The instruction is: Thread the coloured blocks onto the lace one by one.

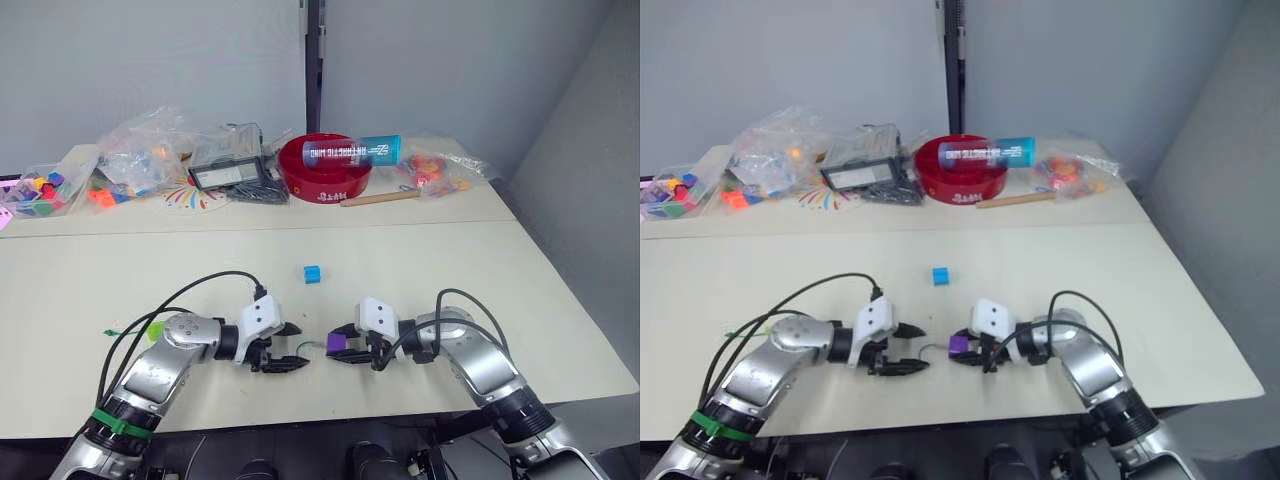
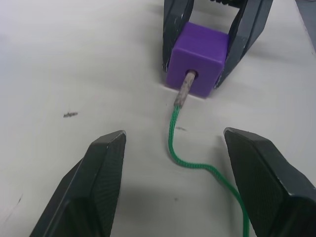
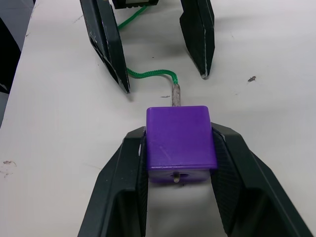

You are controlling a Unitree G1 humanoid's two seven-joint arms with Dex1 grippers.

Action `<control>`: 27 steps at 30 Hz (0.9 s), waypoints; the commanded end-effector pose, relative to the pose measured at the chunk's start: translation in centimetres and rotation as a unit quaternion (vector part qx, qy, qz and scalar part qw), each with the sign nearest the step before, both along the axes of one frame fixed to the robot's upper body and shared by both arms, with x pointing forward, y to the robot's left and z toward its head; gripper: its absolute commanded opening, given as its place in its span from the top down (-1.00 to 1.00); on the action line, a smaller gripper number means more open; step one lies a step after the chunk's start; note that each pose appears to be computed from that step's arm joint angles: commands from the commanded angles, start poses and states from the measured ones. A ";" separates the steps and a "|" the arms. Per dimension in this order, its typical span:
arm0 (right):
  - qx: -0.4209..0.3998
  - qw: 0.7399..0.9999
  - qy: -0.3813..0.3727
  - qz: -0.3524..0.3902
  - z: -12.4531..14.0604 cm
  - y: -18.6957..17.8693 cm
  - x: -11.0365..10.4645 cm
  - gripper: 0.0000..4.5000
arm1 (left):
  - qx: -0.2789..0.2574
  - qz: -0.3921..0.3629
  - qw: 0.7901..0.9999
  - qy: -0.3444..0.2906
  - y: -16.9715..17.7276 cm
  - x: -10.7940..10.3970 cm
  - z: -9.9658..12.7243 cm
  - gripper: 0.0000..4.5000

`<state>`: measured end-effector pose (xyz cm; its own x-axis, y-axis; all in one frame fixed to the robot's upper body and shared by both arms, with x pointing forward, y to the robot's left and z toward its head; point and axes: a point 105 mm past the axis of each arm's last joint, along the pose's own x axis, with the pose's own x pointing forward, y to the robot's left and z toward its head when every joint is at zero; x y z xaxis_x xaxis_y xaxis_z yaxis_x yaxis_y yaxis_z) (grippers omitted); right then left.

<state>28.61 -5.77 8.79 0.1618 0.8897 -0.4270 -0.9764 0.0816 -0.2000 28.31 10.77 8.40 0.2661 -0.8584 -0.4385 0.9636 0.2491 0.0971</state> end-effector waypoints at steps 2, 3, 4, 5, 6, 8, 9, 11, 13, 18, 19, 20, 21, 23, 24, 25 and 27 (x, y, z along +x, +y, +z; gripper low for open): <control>-0.004 1.000 0.009 0.004 -0.3 0.0 -0.5 0.47 | 0.015 -0.010 1.000 0.000 -0.3 -0.2 -0.7 0.04; -0.004 1.000 0.009 0.003 -0.3 0.0 -0.5 0.47 | 0.017 -0.010 1.000 0.000 -0.2 -0.2 -0.7 0.17; -0.004 1.000 0.009 0.002 -0.3 0.0 -0.5 0.47 | 0.018 -0.011 1.000 -0.002 -0.2 -0.2 -0.8 0.31; -0.004 1.000 0.008 0.002 -0.2 0.0 -0.5 0.47 | 0.019 -0.011 1.000 -0.003 -0.2 -0.2 -0.8 0.45; -0.004 1.000 0.008 0.001 -0.2 0.0 -0.5 0.47 | 0.020 -0.011 1.000 -0.004 -0.1 -0.1 -0.8 0.61; -0.004 1.000 0.008 0.000 -0.2 0.0 -0.5 0.47 | 0.019 -0.012 1.000 -0.006 -0.2 0.0 -0.7 0.89; -0.004 1.000 0.008 0.000 -0.2 0.0 -0.5 0.47 | 0.019 -0.013 1.000 -0.007 -0.2 0.0 -0.6 1.00; -0.004 1.000 0.008 -0.001 -0.2 0.0 -0.5 0.47 | 0.015 -0.016 1.000 -0.011 -0.4 0.0 -0.4 1.00; -0.003 1.000 0.008 -0.002 -0.2 0.0 -0.4 0.47 | 0.003 -0.023 1.000 -0.018 -1.0 -0.1 0.2 1.00; -0.005 1.000 0.008 -0.003 -0.3 -0.1 -0.4 0.47 | -0.010 -0.036 0.999 -0.027 -1.9 -0.2 1.1 1.00; -0.005 1.000 0.008 -0.003 -0.3 -0.1 -0.4 0.47 | -0.011 -0.038 0.999 -0.029 -2.0 -0.2 1.2 1.00; -0.006 1.000 0.008 -0.002 -0.3 -0.1 -0.4 0.47 | -0.011 -0.042 0.999 -0.031 -2.2 -0.1 1.3 1.00; -0.006 1.000 0.008 -0.002 -0.3 -0.1 -0.4 0.47 | -0.010 -0.044 0.998 -0.033 -2.4 -0.1 1.4 1.00; -0.006 1.000 0.007 -0.002 -0.3 0.0 -0.4 0.47 | -0.010 -0.048 0.998 -0.036 -2.7 0.0 1.6 1.00; -0.006 1.000 0.007 -0.002 -0.3 0.0 -0.4 0.47 | -0.008 -0.050 0.998 -0.037 -2.7 0.1 1.6 1.00; -0.006 1.000 0.007 -0.001 -0.3 0.0 -0.4 0.47 | -0.008 -0.051 0.998 -0.038 -2.9 0.1 1.6 1.00; -0.005 1.000 0.007 -0.001 -0.3 0.1 -0.4 0.47 | -0.007 -0.059 0.997 -0.041 -3.3 0.1 1.6 1.00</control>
